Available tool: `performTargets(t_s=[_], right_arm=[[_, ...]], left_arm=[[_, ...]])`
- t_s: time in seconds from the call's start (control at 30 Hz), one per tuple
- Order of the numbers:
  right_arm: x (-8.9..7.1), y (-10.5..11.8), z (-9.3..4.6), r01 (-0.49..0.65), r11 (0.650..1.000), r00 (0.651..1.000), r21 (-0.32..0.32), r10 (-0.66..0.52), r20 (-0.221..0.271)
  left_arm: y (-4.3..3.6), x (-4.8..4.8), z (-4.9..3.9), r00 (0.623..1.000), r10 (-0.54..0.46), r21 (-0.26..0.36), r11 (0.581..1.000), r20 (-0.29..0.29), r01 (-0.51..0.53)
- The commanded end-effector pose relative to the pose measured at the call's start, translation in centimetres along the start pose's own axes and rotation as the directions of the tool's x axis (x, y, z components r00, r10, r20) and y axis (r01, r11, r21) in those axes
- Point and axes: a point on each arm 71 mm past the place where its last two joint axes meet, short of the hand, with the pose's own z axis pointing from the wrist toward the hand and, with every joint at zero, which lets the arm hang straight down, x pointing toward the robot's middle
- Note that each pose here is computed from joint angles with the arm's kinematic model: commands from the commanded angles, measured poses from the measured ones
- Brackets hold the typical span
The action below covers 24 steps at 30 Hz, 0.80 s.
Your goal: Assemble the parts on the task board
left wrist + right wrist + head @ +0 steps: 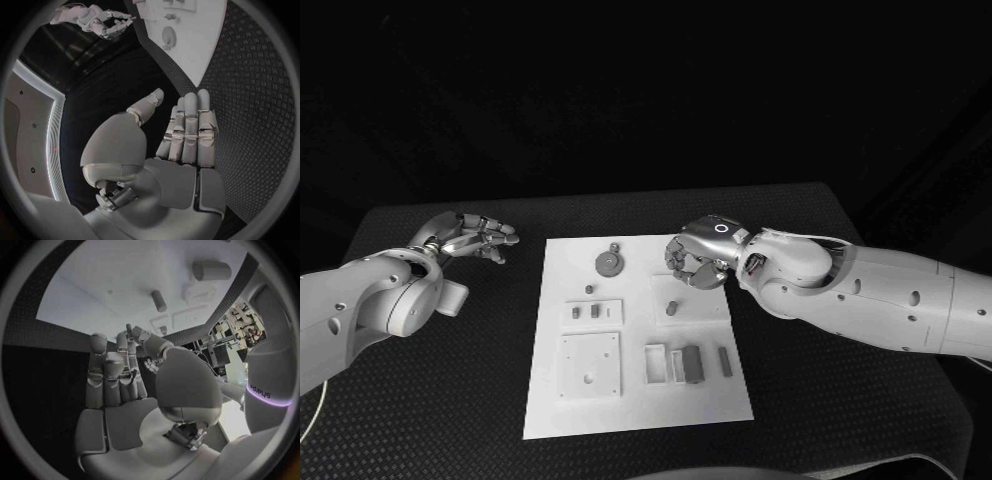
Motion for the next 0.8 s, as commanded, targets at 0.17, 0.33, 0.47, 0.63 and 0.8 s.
performTargets(t_s=[0.17,0.33,0.47,0.63,0.8], right_arm=[[-0.4,3.8,1.3,-0.102,0.991,0.995,-0.092,0.101,-0.014],[-0.4,5.9,2.6,-0.116,0.983,0.993,-0.144,0.115,-0.015],[0.0,7.3,3.3,-0.112,0.978,0.994,-0.178,0.111,-0.017],[1.2,9.0,3.7,-0.119,0.97,0.993,-0.214,0.113,-0.038],[2.1,10.3,4.0,-0.119,0.963,0.993,-0.242,0.11,-0.053]], left_arm=[[-0.27,0.32,0.06,1.0,0.001,0.013,1.0,-0.006,-0.001],[-0.44,0.61,0.12,1.0,0.0,0.017,1.0,-0.012,0.0],[-0.55,0.81,0.16,1.0,-0.001,0.018,1.0,-0.015,0.001],[-0.67,1.03,0.19,1.0,-0.002,0.019,1.0,-0.018,0.002],[-0.83,1.32,0.28,1.0,-0.003,0.021,1.0,-0.024,0.003]])
